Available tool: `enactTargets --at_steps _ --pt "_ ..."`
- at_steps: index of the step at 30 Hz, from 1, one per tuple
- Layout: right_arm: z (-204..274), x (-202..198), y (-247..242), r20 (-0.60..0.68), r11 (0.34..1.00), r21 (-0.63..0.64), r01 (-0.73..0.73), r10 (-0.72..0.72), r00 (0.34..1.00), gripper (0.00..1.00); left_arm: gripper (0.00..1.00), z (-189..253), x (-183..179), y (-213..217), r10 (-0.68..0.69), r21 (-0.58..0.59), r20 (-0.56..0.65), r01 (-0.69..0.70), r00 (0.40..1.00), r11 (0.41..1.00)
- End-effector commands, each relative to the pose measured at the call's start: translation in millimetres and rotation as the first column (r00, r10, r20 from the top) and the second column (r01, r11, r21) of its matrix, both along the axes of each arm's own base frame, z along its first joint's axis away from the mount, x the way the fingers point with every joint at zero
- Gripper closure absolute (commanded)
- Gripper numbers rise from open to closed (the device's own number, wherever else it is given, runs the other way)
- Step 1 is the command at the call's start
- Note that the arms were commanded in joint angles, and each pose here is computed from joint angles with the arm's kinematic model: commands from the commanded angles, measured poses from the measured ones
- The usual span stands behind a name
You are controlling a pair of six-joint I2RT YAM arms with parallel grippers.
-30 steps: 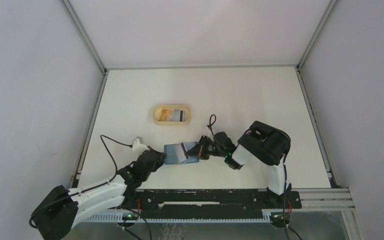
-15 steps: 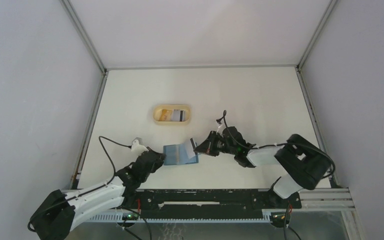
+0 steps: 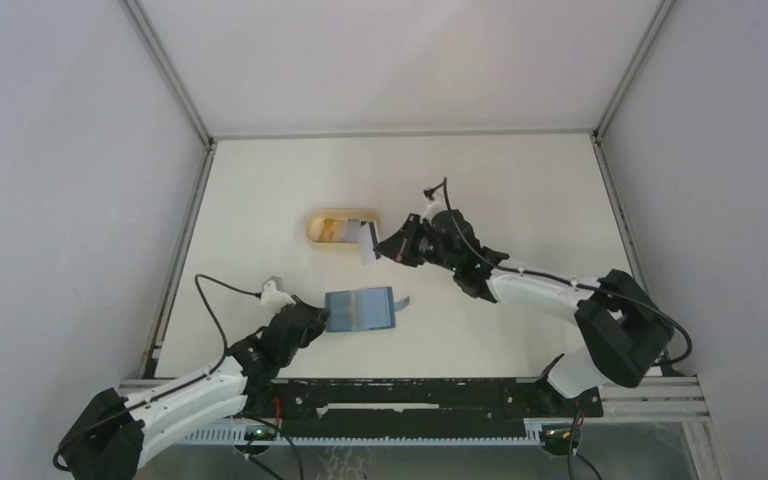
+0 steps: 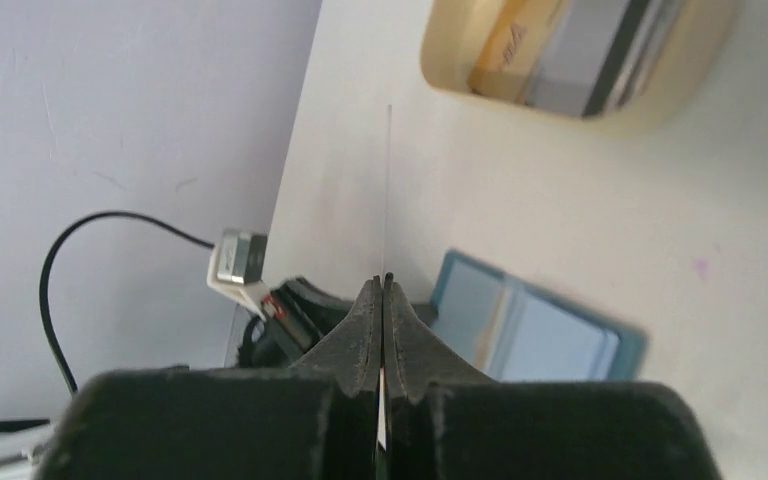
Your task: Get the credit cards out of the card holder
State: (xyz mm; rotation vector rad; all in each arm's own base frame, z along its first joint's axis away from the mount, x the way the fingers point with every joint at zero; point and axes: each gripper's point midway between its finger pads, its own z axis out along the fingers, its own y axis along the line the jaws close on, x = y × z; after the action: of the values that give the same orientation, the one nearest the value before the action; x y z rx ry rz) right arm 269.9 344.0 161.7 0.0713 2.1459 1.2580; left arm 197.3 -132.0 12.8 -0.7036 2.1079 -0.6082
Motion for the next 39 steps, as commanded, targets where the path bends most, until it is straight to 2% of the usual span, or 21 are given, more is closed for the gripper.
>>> enactTargets --at_steps 1,6,10,20,33,39 --pt "12 29 21 0.036 1.0 -0.028 -0.006 0.007 0.999 1.0 1.0 -40 -23 21 -0.035 0.127 -0.087 0.046 0.996 0.991" --pt "6 54 47 0.017 0.999 -0.038 -0.013 0.014 1.0 1.0 1.0 -44 -25 21 -0.043 0.141 -0.107 0.058 0.993 0.988" --pt "0 81 59 0.026 0.998 -0.061 0.013 -0.012 1.0 1.0 1.0 -38 -20 17 -0.049 0.122 -0.073 0.058 0.996 0.991" --pt "-47 131 58 0.006 0.988 -0.127 0.09 -0.09 0.996 1.0 1.0 -40 -25 20 -0.061 0.12 -0.067 0.068 0.996 0.99" --pt "-79 141 45 -0.036 0.977 -0.177 0.117 -0.125 0.991 1.0 1.0 -43 -27 22 -0.06 0.106 -0.059 0.066 0.996 0.992" --pt "-68 139 41 -0.011 0.978 -0.188 0.09 -0.093 0.996 0.75 1.0 -40 -26 20 -0.064 0.1 -0.053 0.069 0.997 0.993"
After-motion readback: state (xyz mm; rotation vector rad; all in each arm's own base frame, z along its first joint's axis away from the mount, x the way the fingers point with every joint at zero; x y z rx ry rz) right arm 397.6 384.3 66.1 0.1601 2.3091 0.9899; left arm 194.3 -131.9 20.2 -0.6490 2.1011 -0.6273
